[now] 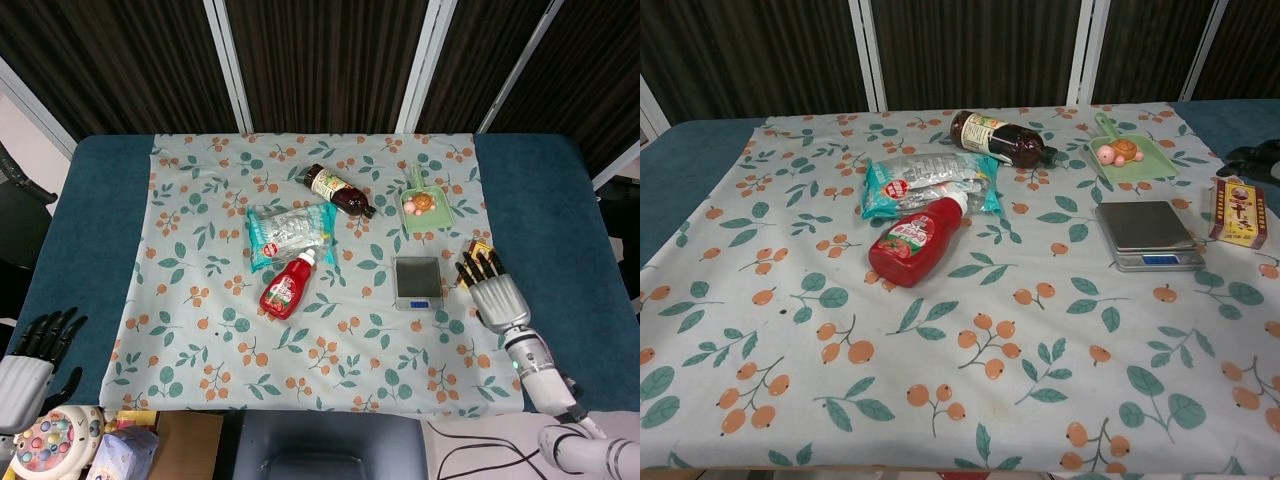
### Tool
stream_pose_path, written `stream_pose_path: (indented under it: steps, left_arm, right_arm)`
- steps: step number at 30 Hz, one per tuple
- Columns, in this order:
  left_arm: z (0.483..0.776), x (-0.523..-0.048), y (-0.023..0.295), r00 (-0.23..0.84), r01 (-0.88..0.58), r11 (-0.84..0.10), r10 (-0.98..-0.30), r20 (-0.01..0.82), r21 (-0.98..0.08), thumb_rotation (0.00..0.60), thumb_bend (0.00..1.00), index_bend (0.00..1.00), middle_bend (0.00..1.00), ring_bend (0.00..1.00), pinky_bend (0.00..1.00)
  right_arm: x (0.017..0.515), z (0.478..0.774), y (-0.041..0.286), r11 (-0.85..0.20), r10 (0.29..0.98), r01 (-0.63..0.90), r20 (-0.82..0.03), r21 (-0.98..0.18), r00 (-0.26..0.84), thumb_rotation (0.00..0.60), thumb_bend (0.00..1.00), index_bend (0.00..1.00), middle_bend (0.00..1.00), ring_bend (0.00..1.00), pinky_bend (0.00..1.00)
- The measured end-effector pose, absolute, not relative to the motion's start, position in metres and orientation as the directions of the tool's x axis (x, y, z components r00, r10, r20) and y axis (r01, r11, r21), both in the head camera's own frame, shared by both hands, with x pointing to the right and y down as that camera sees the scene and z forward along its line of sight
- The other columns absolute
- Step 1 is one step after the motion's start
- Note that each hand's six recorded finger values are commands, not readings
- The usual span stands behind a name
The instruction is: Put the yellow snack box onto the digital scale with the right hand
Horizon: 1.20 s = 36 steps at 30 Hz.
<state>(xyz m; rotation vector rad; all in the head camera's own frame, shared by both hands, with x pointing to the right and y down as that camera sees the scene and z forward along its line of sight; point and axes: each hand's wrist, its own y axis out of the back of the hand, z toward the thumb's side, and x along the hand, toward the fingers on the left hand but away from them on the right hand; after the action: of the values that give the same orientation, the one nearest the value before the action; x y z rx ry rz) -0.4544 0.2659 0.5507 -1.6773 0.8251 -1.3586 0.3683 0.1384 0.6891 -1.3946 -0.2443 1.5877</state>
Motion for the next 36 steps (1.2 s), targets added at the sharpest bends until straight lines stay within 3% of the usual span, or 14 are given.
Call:
stream_pose_path:
  steps: [10,21,25,27,33,36]
  left_arm:
    - [0.554,-0.455,0.265,0.197,0.006,-0.466,-0.867,0.458,-0.885,0.6,0.45,0.0,0.0,0.0,0.11]
    - [0.554,-0.459,0.263,0.183,0.004,-0.464,-0.871,0.457,-0.886,0.6,0.45,0.0,0.0,0.0,0.11]
    - [0.553,-0.46,0.263,0.182,0.0,-0.461,-0.872,0.454,-0.887,0.6,0.45,0.0,0.0,0.0,0.11]
    - [0.552,-0.46,0.263,0.182,0.001,-0.461,-0.872,0.454,-0.887,0.6,0.45,0.0,0.0,0.0,0.11]
    - [0.552,-0.46,0.263,0.182,0.001,-0.46,-0.873,0.453,-0.888,0.6,0.45,0.0,0.0,0.0,0.11]
    - [0.552,-0.459,0.263,0.184,0.001,-0.459,-0.873,0.451,-0.888,0.6,0.45,0.0,0.0,0.0,0.11]
  right_arm:
    - [0.396,0.714,0.103,-0.428,0.757,-0.712,-0.651,-0.556,0.053,0.6,0.4,0.06,0.0,0.0,0.0]
    - [0.364,0.755,0.092,-0.391,0.724,-0.78,-0.686,-0.489,0.068,0.6,0.4,0.1,0.0,0.0,0.0]
    - [0.358,0.759,0.09,-0.39,0.72,-0.782,-0.691,-0.486,0.07,0.6,0.46,0.3,0.0,0.0,0.0]
    - [0.358,0.76,0.09,-0.393,0.718,-0.781,-0.693,-0.486,0.07,0.6,0.51,0.45,0.0,0.0,0.0]
    - [0.365,0.764,0.091,-0.404,0.714,-0.785,-0.699,-0.469,0.05,0.6,0.56,0.69,0.0,0.0,0.0]
    - [0.365,0.763,0.091,-0.41,0.717,-0.775,-0.695,-0.481,0.052,0.6,0.66,0.88,0.05,0.0,0.0]
